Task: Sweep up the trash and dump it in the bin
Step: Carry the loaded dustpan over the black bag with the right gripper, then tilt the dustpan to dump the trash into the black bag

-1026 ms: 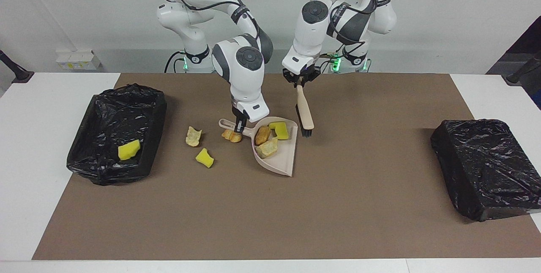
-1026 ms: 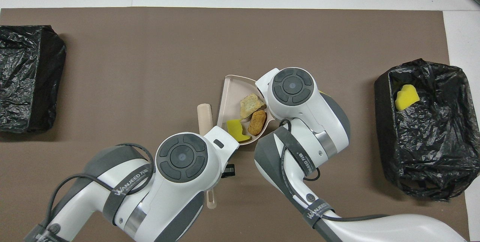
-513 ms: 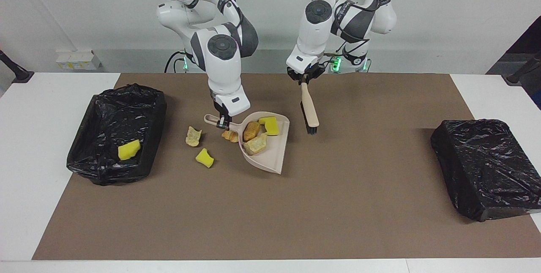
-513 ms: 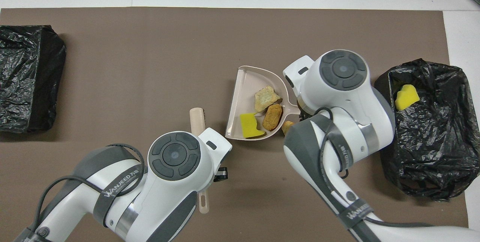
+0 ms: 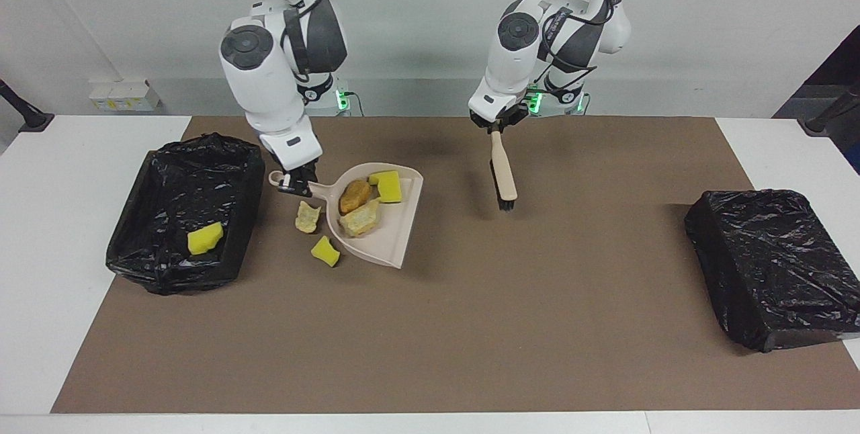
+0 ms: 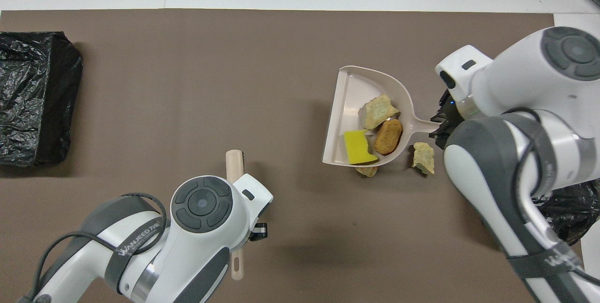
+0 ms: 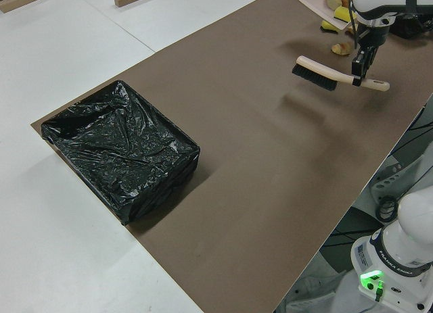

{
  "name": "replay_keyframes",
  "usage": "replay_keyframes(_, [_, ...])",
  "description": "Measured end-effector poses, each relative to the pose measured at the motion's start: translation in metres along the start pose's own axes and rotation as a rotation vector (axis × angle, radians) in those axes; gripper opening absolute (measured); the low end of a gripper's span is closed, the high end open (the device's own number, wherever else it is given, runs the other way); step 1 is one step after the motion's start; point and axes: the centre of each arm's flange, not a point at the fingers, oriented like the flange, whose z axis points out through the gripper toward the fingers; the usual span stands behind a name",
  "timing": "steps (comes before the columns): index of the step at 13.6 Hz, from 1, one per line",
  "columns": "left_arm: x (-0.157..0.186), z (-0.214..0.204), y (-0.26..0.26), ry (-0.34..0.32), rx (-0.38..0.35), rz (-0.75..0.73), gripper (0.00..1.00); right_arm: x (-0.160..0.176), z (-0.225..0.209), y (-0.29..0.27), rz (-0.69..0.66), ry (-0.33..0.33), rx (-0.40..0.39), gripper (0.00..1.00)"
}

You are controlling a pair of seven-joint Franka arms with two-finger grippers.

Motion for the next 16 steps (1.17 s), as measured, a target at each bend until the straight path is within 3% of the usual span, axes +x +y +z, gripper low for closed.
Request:
replay_keyframes(3, [-0.035, 0.027, 0.015, 0.001, 0.027, 0.059, 0.26, -0.099, -0.029, 0.02, -0.007, 0.005, 0.035, 0.31])
replay_keyframes(6, [-0.068, 0.048, 0.035, 0.006, 0.039, 0.075, 0.26, -0.203, -0.031, 0.028, -0.021, -0.011, 0.052, 0.31])
replay_keyframes(8, [-0.098, 0.072, 0.056, 0.04, 0.037, 0.083, 0.26, -0.264, -0.032, 0.028, -0.039, -0.086, 0.041, 0.31])
replay_keyframes(10, [-0.119, 0.093, 0.068, 0.063, 0.035, 0.1, 0.26, -0.303, -0.04, 0.033, -0.07, -0.201, -0.024, 0.31])
replay_keyframes(13, [-0.123, 0.1, 0.068, 0.066, 0.035, 0.106, 0.26, -0.318, -0.046, 0.043, -0.109, -0.372, -0.113, 0.31])
replay_keyframes(16, [-0.121, 0.105, 0.068, 0.062, 0.039, 0.104, 0.26, -0.284, -0.031, 0.043, -0.13, -0.552, -0.143, 0.31])
